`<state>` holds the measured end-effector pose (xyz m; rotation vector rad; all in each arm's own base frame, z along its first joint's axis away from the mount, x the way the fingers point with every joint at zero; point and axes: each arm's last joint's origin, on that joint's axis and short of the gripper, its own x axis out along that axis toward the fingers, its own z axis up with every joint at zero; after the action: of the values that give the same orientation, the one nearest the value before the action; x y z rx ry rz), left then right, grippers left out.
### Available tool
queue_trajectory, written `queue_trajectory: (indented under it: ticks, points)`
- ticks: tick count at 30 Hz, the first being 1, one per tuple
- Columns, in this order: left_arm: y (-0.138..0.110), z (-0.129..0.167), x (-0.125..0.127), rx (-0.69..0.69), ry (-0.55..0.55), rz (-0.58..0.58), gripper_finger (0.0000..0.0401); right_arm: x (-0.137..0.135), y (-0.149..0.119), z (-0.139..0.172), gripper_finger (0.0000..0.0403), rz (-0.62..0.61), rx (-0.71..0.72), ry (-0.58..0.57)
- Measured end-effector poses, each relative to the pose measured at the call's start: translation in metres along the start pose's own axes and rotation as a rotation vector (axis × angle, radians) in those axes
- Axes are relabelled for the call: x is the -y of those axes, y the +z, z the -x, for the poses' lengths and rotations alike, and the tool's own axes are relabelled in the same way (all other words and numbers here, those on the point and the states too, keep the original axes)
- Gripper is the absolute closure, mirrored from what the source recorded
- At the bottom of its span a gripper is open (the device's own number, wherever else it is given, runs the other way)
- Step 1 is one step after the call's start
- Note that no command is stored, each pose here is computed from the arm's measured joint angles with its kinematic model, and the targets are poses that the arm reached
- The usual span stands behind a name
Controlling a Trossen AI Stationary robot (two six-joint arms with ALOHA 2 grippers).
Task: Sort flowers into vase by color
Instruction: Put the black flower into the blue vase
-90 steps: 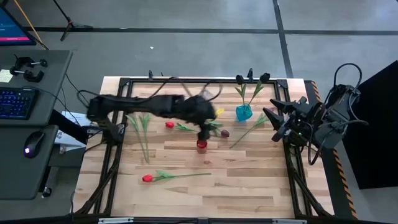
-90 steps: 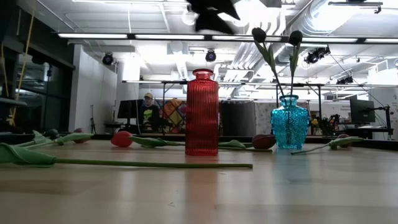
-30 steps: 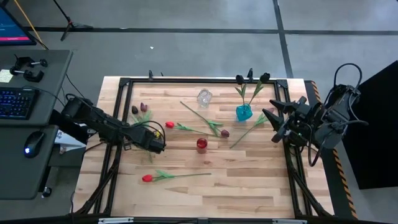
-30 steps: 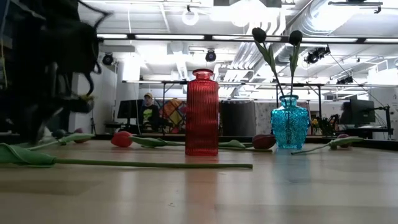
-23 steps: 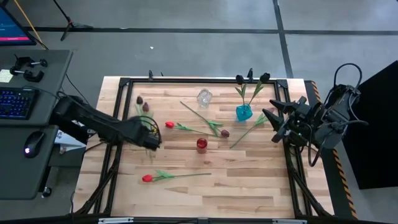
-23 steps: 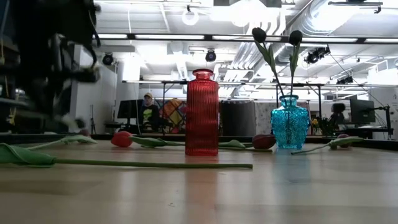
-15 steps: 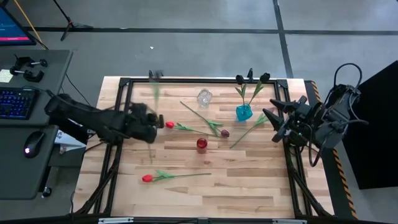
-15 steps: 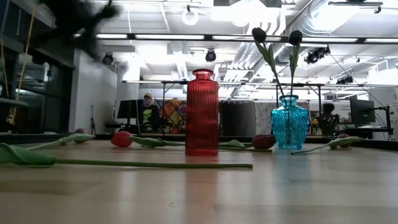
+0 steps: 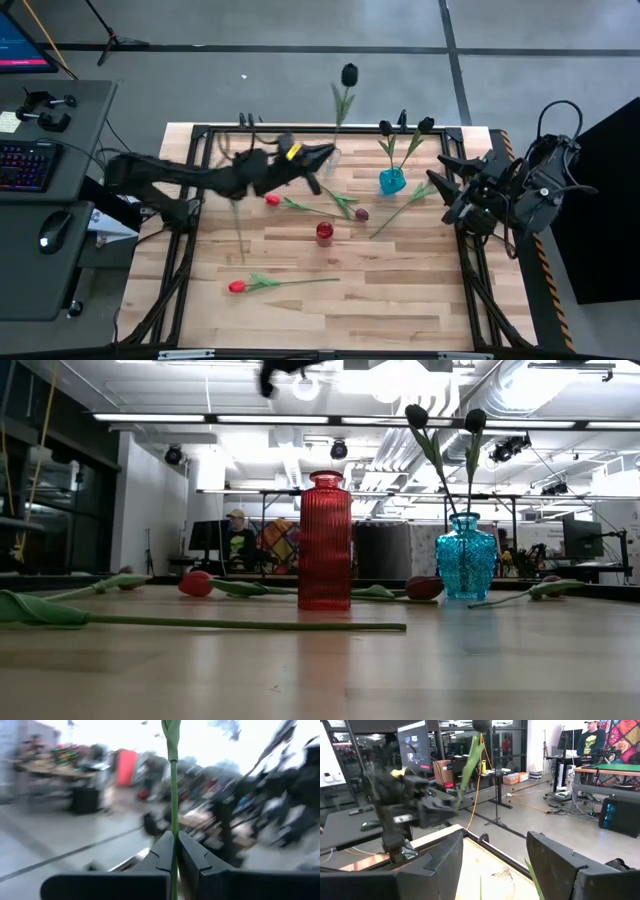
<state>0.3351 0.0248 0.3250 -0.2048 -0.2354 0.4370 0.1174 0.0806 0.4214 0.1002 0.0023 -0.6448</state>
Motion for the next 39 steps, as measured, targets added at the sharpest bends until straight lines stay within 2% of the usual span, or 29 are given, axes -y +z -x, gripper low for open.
queue_trajectory:
  ticks: [4,9,15,21,25,27,33,39]
  points:
    - [-0.024,-0.037,-0.009,0.164,-0.138,0.056,0.0401,0.002,0.002,0.0,0.0194,-0.022,0.003,0.001]
    - [-0.05,-0.078,0.004,0.174,-0.196,0.05,0.0401,0.007,0.006,0.001,0.0194,-0.053,0.008,-0.001]
    - [-0.078,-0.117,0.03,0.215,-0.195,-0.104,0.0401,0.014,0.014,0.002,0.0194,-0.062,0.019,-0.018]
    - [-0.111,-0.152,0.041,0.232,-0.193,-0.1,0.0401,0.015,0.017,0.002,0.0194,-0.059,0.023,-0.02]
    - [-0.125,-0.165,0.044,0.206,-0.175,-0.191,0.0401,0.015,0.017,0.002,0.0194,-0.058,0.023,-0.021]
    - [-0.131,-0.167,0.041,0.184,-0.145,-0.201,0.0401,0.015,0.017,0.002,0.0194,-0.058,0.023,-0.02]
    - [-0.128,-0.172,0.028,0.177,-0.092,-0.193,0.0401,0.015,0.016,0.002,0.0194,-0.056,0.023,-0.02]
    - [-0.139,-0.179,0.006,0.163,-0.071,-0.097,0.0401,0.015,0.016,0.002,0.0194,-0.055,0.023,-0.021]
